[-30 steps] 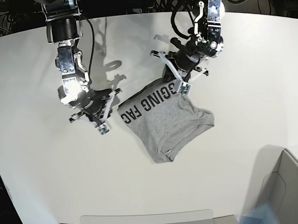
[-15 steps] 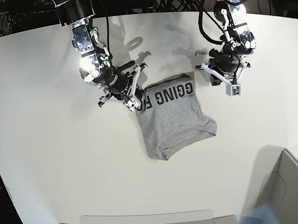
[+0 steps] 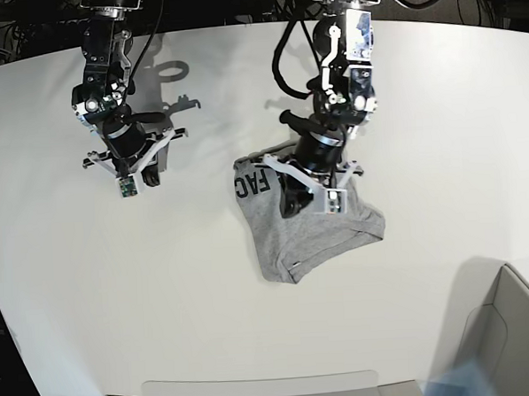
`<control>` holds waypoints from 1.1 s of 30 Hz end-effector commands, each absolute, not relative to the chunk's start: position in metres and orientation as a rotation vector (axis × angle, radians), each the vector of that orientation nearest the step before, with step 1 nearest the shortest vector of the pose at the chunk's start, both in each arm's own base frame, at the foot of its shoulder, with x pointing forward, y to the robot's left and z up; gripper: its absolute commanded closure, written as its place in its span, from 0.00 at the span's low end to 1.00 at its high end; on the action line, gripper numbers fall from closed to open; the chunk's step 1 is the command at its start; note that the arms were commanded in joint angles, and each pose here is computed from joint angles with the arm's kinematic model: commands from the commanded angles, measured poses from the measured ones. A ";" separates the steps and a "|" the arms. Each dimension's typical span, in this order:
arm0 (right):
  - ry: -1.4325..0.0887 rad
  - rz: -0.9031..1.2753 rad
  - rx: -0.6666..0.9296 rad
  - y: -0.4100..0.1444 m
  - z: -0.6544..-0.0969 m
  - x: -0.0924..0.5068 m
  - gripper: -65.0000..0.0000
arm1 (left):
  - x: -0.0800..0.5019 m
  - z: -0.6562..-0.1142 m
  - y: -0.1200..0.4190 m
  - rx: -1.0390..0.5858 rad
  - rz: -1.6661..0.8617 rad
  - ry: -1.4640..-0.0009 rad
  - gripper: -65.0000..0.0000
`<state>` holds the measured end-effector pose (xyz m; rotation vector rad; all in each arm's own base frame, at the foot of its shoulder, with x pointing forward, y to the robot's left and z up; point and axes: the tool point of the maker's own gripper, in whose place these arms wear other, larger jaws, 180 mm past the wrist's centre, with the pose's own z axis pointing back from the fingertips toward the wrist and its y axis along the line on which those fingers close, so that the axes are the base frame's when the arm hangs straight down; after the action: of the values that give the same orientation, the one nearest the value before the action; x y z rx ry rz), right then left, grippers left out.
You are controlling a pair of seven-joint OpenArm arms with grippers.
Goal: Fold the T-shirt properly
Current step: 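Drag the folded shirt with the left gripper toward the bin corner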
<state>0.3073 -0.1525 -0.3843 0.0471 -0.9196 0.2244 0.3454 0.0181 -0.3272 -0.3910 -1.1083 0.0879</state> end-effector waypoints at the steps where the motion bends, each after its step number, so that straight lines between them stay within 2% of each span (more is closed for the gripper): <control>1: -0.970 0.229 0.030 -0.161 -0.371 0.314 1.00 | 0.352 -0.324 0.016 -0.391 0.120 -1.150 1.00; 10: -0.940 0.249 0.053 -0.176 -0.378 0.298 1.00 | 0.365 -0.395 0.050 -0.146 0.345 -1.156 1.00; 21: -0.938 0.254 0.053 -0.174 -0.378 0.297 1.00 | 0.329 -0.483 0.047 -0.077 0.285 -0.931 1.00; 27: -0.936 0.254 0.053 -0.174 -0.378 0.297 1.00 | 0.303 -0.523 0.126 0.087 0.209 -0.841 1.00; 33: -0.932 0.251 0.056 -0.173 -0.379 0.297 1.00 | 0.288 -0.526 0.215 0.245 0.137 -0.820 1.00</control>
<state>0.2869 -0.1767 -0.3941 0.0437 -0.8738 0.2384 0.3492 0.1755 -0.4672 0.1433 -1.1304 0.0756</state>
